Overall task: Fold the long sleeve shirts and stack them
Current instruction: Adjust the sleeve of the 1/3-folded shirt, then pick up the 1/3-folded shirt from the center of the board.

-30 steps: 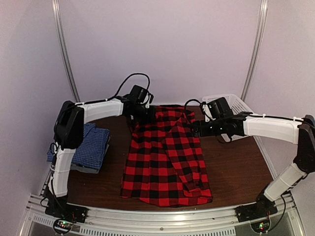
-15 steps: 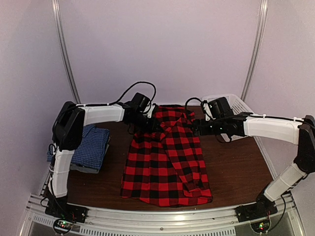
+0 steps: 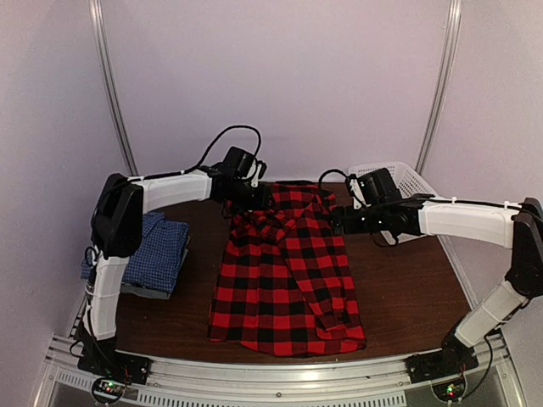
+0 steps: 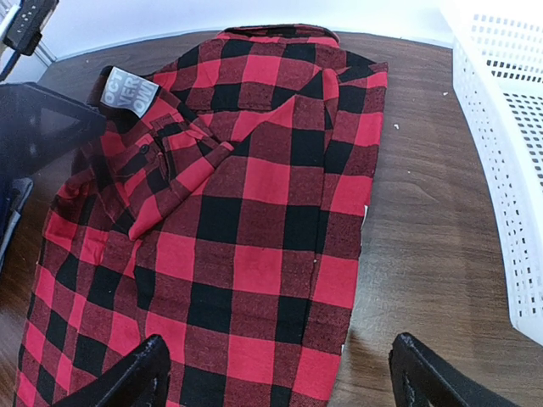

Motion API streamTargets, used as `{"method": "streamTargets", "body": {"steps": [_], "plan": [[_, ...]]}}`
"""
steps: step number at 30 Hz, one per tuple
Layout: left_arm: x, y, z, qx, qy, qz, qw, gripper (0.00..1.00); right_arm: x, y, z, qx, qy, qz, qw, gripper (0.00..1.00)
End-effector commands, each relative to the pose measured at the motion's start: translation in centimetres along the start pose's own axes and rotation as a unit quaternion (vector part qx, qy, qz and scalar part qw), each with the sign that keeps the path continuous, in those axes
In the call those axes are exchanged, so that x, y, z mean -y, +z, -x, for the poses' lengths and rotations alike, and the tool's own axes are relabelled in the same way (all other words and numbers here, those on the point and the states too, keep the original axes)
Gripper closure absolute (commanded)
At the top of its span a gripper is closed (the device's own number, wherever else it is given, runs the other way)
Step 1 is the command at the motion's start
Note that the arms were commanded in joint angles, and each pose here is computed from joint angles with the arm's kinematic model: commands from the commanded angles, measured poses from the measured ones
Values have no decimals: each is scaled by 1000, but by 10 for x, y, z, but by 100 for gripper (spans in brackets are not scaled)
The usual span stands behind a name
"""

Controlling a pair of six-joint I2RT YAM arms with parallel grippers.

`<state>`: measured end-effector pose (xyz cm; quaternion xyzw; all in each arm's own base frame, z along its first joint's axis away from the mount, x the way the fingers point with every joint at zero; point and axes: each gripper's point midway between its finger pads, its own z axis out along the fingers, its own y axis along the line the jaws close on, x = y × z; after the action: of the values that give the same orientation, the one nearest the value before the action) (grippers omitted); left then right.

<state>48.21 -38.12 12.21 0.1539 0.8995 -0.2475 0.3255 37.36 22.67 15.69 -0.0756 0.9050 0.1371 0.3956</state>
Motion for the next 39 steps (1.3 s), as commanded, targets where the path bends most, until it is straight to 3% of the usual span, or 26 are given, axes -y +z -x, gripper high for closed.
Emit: {"method": "streamTargets", "body": {"steps": [1, 12, 26, 31, 39], "plan": [[-23, 25, -9, -20, -3, 26, 999, 51, -2, 3, -3, 0, 1, 2, 1000, 9], [-68, 42, -39, -60, -43, 63, 995, 47, -2, 5, -7, -6, 0, 3, 1000, 9], [-70, 60, -63, -95, -61, 43, 993, 44, -4, 9, -8, -11, 0, 6, 1000, 9], [-61, 59, -60, -96, -60, 21, 993, 51, -4, 11, -8, -12, 0, 7, 1000, 9], [-42, 43, -35, -70, -54, -13, 996, 73, -6, 13, -8, -13, 0, 8, 1000, 9]]}}
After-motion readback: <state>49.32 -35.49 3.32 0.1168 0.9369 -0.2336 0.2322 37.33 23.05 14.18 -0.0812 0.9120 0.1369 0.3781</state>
